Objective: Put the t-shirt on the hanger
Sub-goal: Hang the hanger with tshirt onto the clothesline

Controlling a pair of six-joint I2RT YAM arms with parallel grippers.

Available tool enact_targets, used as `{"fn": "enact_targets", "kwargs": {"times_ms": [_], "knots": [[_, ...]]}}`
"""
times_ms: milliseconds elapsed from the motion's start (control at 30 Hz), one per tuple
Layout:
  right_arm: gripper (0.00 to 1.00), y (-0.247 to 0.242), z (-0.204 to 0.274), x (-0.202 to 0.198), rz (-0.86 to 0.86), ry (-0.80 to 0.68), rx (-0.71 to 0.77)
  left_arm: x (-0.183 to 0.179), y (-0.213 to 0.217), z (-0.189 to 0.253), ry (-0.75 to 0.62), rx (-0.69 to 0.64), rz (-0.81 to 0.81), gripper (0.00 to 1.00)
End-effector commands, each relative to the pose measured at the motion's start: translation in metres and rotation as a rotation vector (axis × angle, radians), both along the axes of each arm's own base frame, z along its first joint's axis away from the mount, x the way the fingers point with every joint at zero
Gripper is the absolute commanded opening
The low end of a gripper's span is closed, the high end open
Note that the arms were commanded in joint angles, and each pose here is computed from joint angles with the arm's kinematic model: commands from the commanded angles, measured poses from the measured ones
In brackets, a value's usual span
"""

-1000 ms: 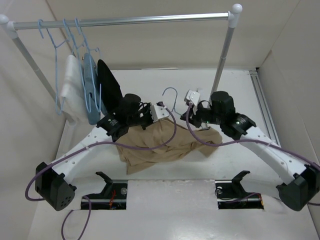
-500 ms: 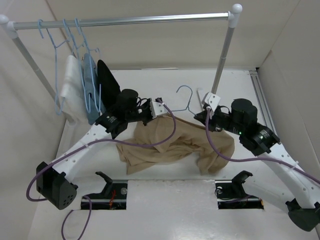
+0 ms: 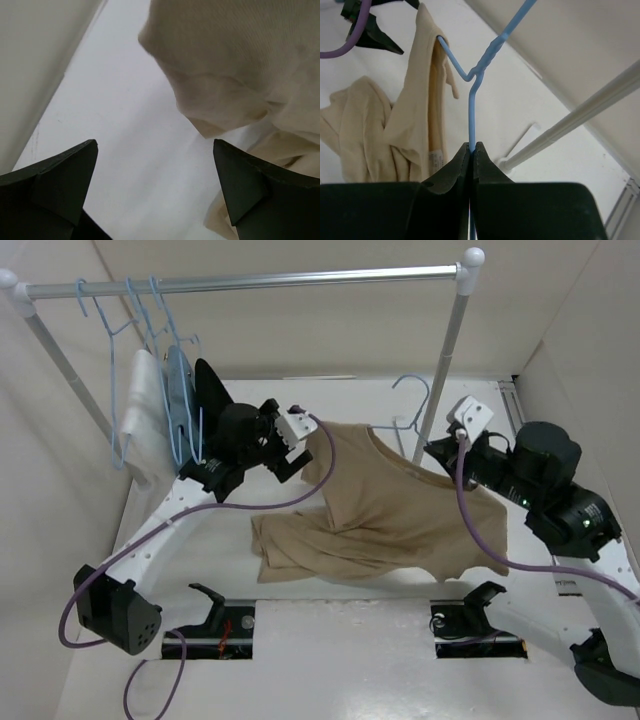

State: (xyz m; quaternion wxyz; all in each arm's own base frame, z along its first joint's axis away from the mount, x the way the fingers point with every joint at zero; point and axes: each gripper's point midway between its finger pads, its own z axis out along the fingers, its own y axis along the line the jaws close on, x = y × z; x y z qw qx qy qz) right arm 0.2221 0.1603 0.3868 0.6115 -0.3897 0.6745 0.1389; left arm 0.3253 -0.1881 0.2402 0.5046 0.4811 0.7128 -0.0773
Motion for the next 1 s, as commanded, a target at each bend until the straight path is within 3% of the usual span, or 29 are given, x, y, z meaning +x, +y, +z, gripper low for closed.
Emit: {"fn": "enact_targets", "kwargs": {"times_ms": [0, 167, 467, 600, 700, 867, 900, 967], "knots": [[0.00, -0.015, 0.041, 0.003, -0.086, -0.055, 0.023, 0.008, -0.006, 0.075, -0.127, -0.161, 0.058, 1.00], [0.00, -0.035, 0.074, 0.011, -0.214, -0.022, -0.008, -0.006, -0.015, 0.111, -0.164, -0.268, 0.008, 1.00], [0.00, -0.028, 0.119, -0.012, -0.113, -0.029, -0.007, -0.007, -0.014, 0.111, -0.203, -0.227, -0.024, 1.00], [0.00, -0.026, 0.134, -0.031, -0.024, -0.068, -0.025, -0.003, -0.016, 0.123, -0.226, -0.295, -0.012, 1.00], [0.00, -0.030, 0.137, -0.039, -0.013, -0.080, -0.026, -0.013, -0.030, 0.139, -0.235, -0.363, -0.127, 1.00], [0.00, -0.021, 0.139, -0.050, 0.061, -0.100, 0.005, -0.047, -0.071, 0.130, -0.114, -0.461, -0.425, 1.00], [0.00, -0.022, 0.142, -0.054, 0.071, -0.114, 0.016, -0.049, -0.074, 0.126, -0.099, -0.473, -0.447, 0.98], [0.00, -0.022, 0.147, -0.059, 0.081, -0.133, 0.030, -0.056, -0.080, 0.117, -0.052, -0.482, -0.500, 0.71]]}}
